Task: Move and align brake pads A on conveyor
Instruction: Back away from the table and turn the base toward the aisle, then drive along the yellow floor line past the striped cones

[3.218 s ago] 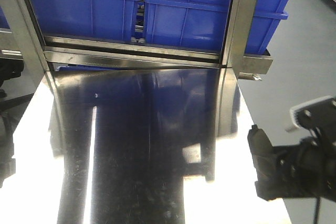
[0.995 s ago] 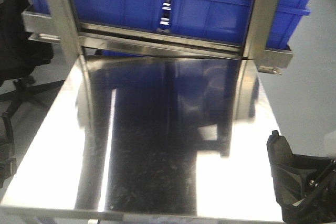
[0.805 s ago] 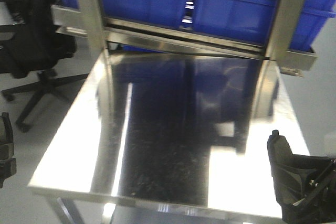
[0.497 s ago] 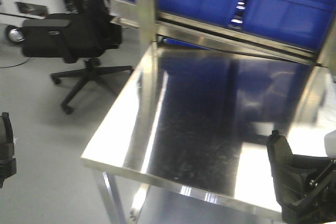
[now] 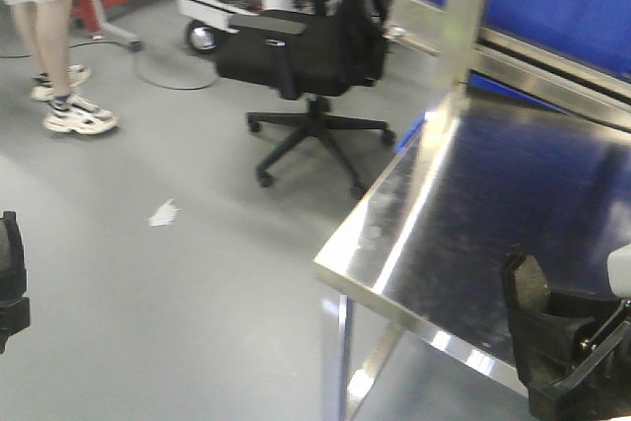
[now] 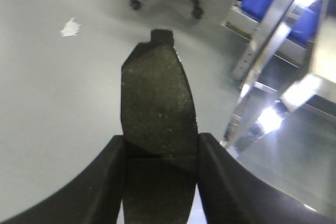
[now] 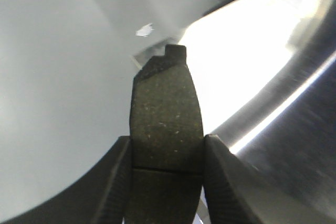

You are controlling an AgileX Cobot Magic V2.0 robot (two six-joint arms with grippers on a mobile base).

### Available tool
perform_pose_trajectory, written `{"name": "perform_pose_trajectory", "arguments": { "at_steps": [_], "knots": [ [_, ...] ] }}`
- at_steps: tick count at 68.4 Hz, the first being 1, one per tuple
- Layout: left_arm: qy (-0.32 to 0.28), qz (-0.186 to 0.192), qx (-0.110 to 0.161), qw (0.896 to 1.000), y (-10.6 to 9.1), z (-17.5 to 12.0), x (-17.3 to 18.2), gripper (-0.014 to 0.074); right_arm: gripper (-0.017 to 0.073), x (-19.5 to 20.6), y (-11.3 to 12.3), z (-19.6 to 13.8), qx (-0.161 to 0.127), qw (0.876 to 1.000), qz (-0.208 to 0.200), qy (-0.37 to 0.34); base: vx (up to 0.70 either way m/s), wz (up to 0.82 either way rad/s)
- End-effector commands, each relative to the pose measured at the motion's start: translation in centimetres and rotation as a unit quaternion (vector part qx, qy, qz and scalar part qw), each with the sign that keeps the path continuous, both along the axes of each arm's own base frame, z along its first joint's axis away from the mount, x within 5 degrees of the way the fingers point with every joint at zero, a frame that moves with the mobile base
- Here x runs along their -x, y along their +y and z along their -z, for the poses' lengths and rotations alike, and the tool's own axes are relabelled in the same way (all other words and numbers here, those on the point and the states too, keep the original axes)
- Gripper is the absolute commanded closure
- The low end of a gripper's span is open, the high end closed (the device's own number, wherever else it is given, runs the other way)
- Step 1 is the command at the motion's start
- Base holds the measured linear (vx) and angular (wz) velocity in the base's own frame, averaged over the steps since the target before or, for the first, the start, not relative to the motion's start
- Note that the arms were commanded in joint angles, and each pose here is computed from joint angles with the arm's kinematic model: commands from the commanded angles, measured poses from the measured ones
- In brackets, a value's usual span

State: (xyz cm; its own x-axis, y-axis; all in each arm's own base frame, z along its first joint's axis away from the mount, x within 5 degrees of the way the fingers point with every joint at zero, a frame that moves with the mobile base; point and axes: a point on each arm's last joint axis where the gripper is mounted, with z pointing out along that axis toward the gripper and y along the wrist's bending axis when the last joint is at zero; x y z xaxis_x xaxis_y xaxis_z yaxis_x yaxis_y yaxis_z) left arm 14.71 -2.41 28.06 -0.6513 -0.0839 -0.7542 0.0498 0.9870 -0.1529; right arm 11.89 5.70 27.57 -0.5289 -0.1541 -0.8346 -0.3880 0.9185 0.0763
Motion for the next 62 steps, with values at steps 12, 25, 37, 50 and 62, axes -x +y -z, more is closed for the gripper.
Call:
{"name": "perform_pose_trajectory", "arguments": {
  "at_steps": [12,25,37,50,62],
  "knots": [
    [-0.060,0.000,0.010,0.998,-0.10,-1.77,-0.38,0.0590,0.0565,-0.41,0.11,-1.71,-0.021,0.998,0.000,-0.059,0.00,0.63],
    [-0.060,0.000,0.010,0.998,-0.10,-1.77,-0.38,0.0590,0.0565,-0.41,0.11,-1.71,-0.021,0.998,0.000,-0.059,0.04,0.60],
    [-0.060,0.000,0.010,0.998,-0.10,-1.77,-0.38,0.0590,0.0565,-0.41,0.11,-1.71,-0.021,0.998,0.000,-0.059,0.08,0.53],
    [-0.060,0.000,0.010,0.998,-0.10,-1.77,-0.38,0.0590,0.0565,-0.39,0.10,-1.65,-0.019,0.998,0.000,-0.055,0.11,0.46],
    [-0.060,0.000,0.010,0.998,-0.10,-1.77,-0.38,0.0590,0.0565,-0.39,0.10,-1.65,-0.019,0.998,0.000,-0.055,0.14,0.52]
  ]
}}
